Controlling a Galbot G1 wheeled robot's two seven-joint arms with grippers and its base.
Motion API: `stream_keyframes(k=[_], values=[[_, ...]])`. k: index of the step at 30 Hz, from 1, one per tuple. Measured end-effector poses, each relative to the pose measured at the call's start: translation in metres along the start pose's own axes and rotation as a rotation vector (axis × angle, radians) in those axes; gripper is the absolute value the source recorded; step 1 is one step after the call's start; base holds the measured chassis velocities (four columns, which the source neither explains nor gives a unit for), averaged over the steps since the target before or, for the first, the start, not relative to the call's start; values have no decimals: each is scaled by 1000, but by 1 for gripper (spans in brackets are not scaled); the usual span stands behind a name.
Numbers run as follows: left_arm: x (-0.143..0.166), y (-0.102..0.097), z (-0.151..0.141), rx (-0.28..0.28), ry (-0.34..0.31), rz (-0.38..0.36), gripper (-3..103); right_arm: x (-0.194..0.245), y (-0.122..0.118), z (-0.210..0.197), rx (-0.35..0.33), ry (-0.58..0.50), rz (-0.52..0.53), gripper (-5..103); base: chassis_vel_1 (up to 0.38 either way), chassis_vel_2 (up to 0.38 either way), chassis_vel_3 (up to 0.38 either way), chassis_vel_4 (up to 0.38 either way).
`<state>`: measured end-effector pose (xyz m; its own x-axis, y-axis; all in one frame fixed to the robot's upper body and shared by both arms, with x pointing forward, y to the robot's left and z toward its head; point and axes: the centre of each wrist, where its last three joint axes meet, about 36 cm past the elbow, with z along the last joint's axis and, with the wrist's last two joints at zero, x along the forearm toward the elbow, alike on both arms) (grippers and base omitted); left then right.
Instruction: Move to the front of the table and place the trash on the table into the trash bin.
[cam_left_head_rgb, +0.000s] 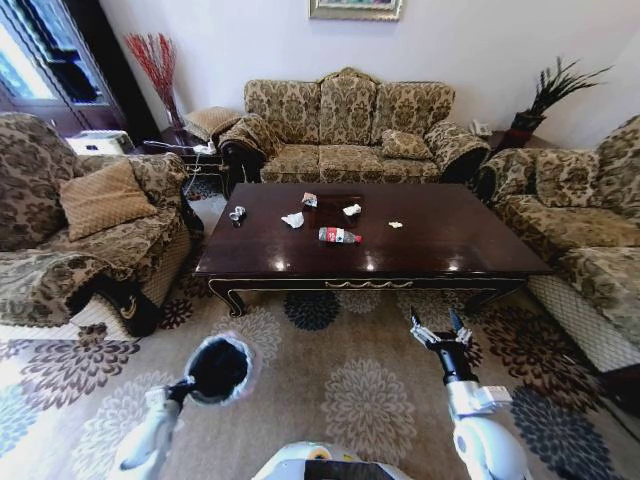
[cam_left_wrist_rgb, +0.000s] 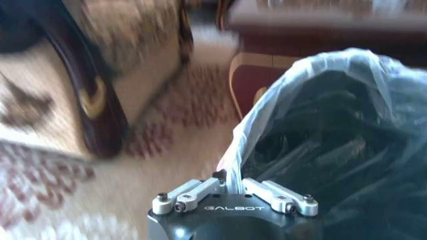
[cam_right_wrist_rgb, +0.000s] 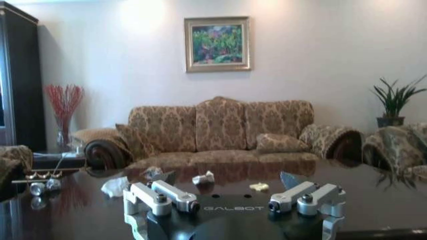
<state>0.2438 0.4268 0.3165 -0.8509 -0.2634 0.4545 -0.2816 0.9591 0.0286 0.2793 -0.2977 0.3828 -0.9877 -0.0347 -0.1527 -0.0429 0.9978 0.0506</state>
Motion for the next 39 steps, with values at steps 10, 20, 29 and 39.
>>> stream_keyframes(k=[10,20,29,39], values=[[64,-34,-131,-62,-363,50,0,-12,4,-2,30,-58,-41,100,0,0,0,0],[54,-61,-156,-40,-477,83,0,-16,6,-14,55,-69,-41,100,-3,6,6,-3],[45,-63,-152,-36,-481,95,0,-12,11,-13,58,-56,-32,100,-133,131,121,-130],[48,-62,-154,-39,-488,109,0,-24,16,-14,79,-76,-51,100,-247,244,232,-225]])
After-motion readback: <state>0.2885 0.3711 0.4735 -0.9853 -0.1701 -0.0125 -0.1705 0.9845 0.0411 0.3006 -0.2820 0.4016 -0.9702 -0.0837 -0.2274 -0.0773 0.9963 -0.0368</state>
